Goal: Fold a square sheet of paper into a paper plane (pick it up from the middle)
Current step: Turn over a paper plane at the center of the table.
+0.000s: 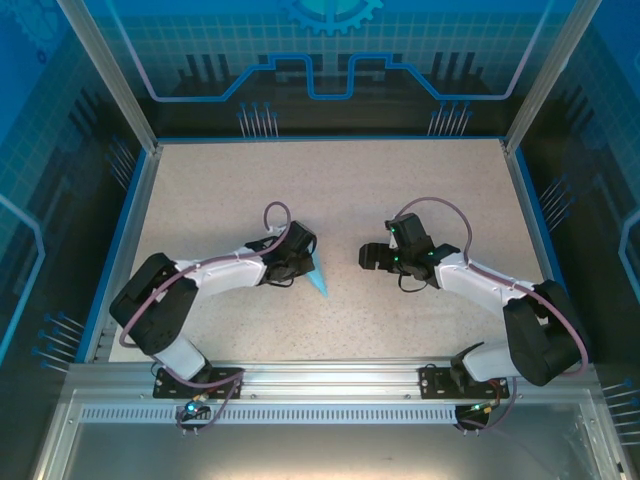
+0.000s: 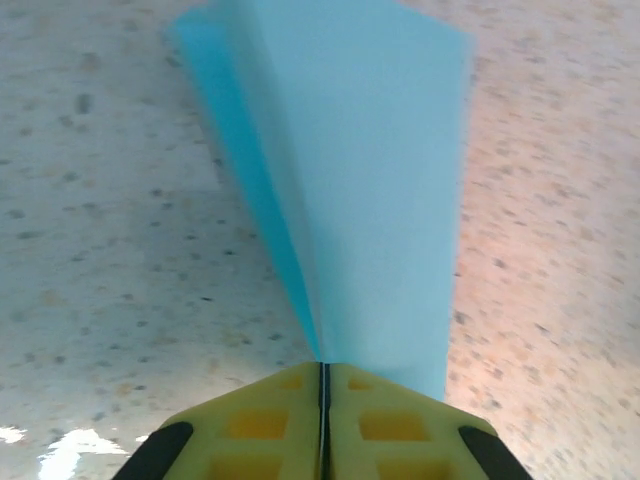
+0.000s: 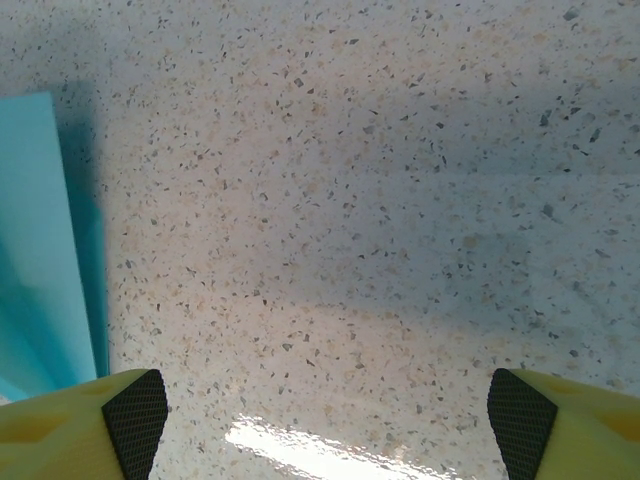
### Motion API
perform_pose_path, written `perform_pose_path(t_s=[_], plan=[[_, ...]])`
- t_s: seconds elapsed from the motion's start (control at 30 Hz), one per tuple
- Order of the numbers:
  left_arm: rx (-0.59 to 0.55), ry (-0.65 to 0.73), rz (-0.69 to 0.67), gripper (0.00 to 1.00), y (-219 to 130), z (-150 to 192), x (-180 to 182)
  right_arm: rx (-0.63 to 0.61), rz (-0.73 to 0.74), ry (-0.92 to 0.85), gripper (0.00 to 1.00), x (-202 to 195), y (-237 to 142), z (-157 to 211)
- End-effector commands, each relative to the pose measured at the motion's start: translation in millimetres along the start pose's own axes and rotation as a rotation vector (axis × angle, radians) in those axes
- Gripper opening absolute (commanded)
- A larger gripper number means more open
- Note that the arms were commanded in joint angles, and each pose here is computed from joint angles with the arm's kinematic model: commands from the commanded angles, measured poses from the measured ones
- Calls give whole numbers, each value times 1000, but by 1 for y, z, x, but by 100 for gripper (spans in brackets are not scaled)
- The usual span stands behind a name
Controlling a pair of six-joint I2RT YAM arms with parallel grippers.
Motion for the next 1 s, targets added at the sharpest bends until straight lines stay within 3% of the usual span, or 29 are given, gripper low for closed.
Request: perform_pose_path(t_s=[0.0, 0.23, 0.4, 0.73, 0.97], plan=[[-45, 165, 220, 5, -13, -4, -22, -34, -25, 10, 87, -3, -7, -3], [-73, 286, 502, 4, -26, 2, -40, -42, -71, 0, 87, 0, -10, -2], [-85, 294, 580, 4, -28, 3, -45, -35, -107, -19, 86, 5, -9, -1], [-21, 167, 497, 4, 1, 7, -28, -31, -160, -36, 83, 12, -12, 1], [32, 60, 386, 4, 20, 9, -9, 10, -136, -143, 65, 37, -5, 12]])
Point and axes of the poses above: each hand's point on the last joint's axis, 136 mm out from that joint toward the fingers, its own y axis out along the fingers, its own x axis along the line the jaws close on, z = x × y, the point moved 8 cm from there along -y, back along the fingers, and after that the axes turned 11 degrees about y, right-handed, at the moved point
